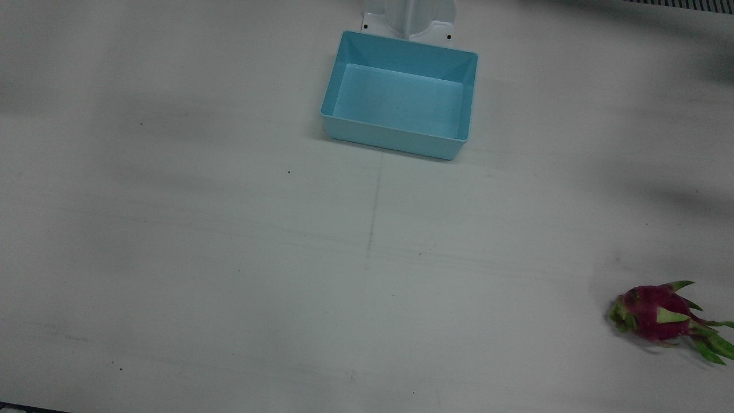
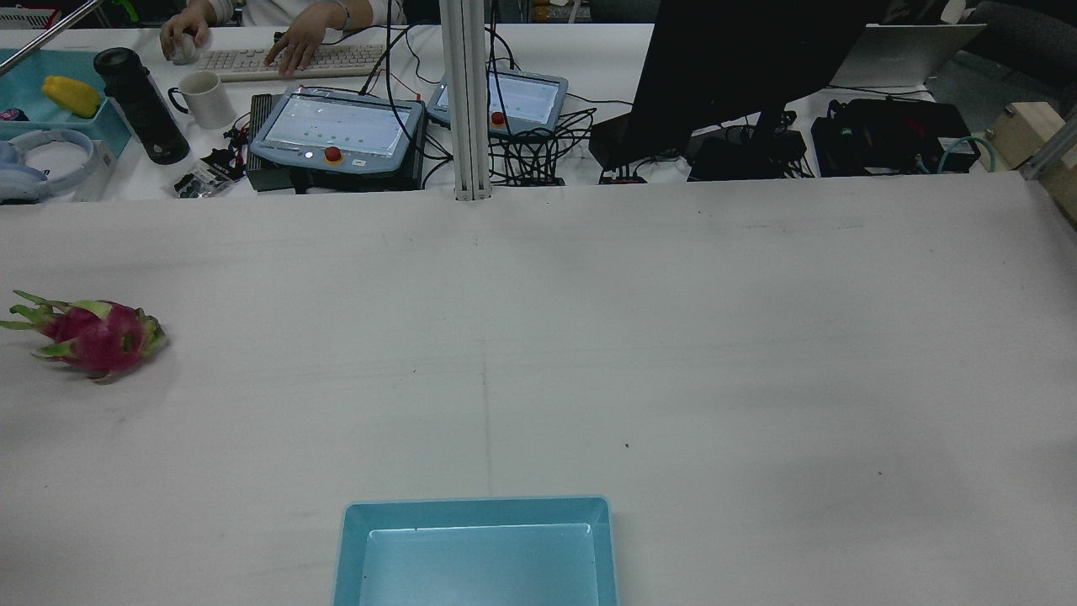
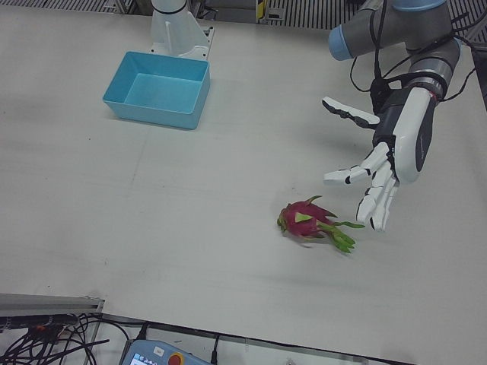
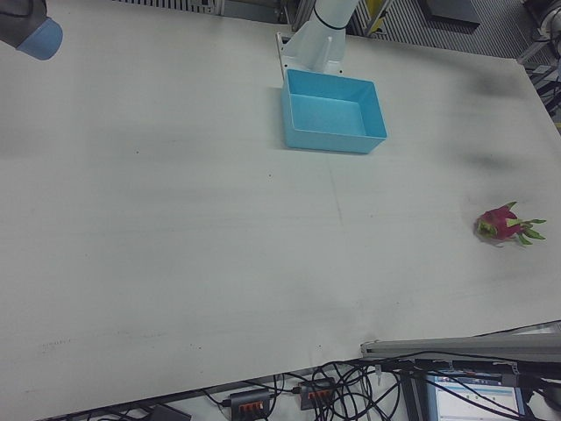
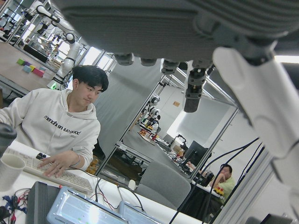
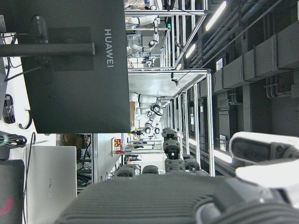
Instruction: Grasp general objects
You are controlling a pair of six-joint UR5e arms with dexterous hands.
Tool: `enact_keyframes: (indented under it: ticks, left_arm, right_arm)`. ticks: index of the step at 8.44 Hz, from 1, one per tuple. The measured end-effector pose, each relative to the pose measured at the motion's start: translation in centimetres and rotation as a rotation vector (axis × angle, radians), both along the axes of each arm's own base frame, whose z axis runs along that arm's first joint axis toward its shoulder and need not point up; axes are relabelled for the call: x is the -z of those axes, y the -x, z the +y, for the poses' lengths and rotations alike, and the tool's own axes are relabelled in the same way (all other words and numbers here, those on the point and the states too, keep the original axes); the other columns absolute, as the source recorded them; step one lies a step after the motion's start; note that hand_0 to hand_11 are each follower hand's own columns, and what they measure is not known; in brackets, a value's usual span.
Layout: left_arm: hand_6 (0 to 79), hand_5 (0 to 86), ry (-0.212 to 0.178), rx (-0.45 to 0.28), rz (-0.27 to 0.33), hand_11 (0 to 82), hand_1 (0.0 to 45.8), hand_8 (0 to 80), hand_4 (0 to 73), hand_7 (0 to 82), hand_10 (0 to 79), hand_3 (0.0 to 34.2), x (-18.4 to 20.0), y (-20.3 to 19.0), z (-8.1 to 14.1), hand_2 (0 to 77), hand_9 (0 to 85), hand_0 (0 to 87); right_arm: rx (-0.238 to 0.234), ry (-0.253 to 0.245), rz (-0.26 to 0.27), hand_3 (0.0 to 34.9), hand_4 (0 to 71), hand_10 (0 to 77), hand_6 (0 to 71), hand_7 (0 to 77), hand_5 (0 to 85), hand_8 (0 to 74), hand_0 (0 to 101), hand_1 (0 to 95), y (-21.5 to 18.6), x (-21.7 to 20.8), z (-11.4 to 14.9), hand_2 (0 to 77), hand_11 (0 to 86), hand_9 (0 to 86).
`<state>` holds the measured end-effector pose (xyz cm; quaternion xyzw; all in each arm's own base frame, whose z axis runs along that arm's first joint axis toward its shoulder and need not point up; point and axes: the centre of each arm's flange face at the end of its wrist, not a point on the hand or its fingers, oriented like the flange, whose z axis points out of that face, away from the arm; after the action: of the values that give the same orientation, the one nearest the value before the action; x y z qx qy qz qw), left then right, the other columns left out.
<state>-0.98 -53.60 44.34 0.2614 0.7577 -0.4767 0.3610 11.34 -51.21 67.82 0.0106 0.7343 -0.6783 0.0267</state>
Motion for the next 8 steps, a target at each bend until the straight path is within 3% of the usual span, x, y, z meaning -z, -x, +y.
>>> enact_keyframes:
  ticks: [1,2,3,4,5,6,8]
  left_arm:
    - [0.0,19.6,-0.025,0.002,-0.159,2.7,0.0,1.1,4.9,7.6,1.1,0.0,3.9,-0.3,-1.6,4.4,0.5,58.1]
    - [0.0,7.6,-0.028,-0.025,-0.263,2.7,0.0,1.1,2.2,6.5,1.1,1.0,5.8,-2.6,-2.9,4.9,0.5,57.7]
    - [0.0,7.6,-0.006,-0.082,-0.353,2.7,0.0,1.1,2.2,6.5,1.1,1.0,5.9,-6.7,-4.1,4.9,0.5,57.7]
    - [0.0,2.7,0.021,-0.129,-0.438,2.2,0.0,1.1,0.5,3.3,1.1,3.8,5.2,-11.0,-4.8,4.9,0.5,57.7]
    - [0.0,2.2,0.047,-0.142,-0.498,1.6,0.0,1.1,0.5,3.3,1.1,6.4,4.4,-13.8,-4.9,4.4,0.5,56.3]
    - [0.5,2.2,0.067,-0.139,-0.535,1.6,0.0,1.1,0.5,1.6,0.5,6.8,3.8,-15.2,-4.8,4.4,0.5,54.1]
    - [0.0,2.2,0.117,-0.121,-0.581,1.1,0.0,1.1,0.5,1.6,0.5,3.0,1.2,-15.3,-4.0,4.4,0.5,54.1]
  right_arm:
    - [0.0,0.0,0.0,0.0,0.0,0.0,0.0,0.0,0.0,0.0,0,6.0,0.0,0.0,0.0,74.7,0.5,0.5]
    - [0.0,0.0,0.0,0.0,0.0,0.0,0.0,0.0,0.0,0.0,0,6.0,0.0,0.0,0.0,74.7,0.5,0.5]
    - [0.0,0.0,0.0,0.0,0.0,0.0,0.0,0.0,0.0,0.0,0,6.5,0.0,0.0,0.0,74.7,0.5,0.5]
    - [0.0,0.0,0.0,0.0,0.0,0.0,0.0,0.0,0.0,0.0,0,6.5,0.0,0.0,0.0,74.7,0.5,0.5]
    - [0.0,0.0,0.0,0.0,0.0,0.0,0.0,0.0,0.0,0.0,0,6.0,0.0,0.0,0.0,74.7,0.5,0.5]
    - [0.0,0.001,0.0,0.0,0.0,0.0,0.0,0.0,0.0,0.0,0,6.0,0.0,0.0,0.0,74.7,0.5,0.5]
    - [0.0,0.001,0.0,0.0,0.0,0.0,0.0,0.0,0.0,0.0,0,6.0,0.0,-0.1,0.0,74.7,0.5,0.5]
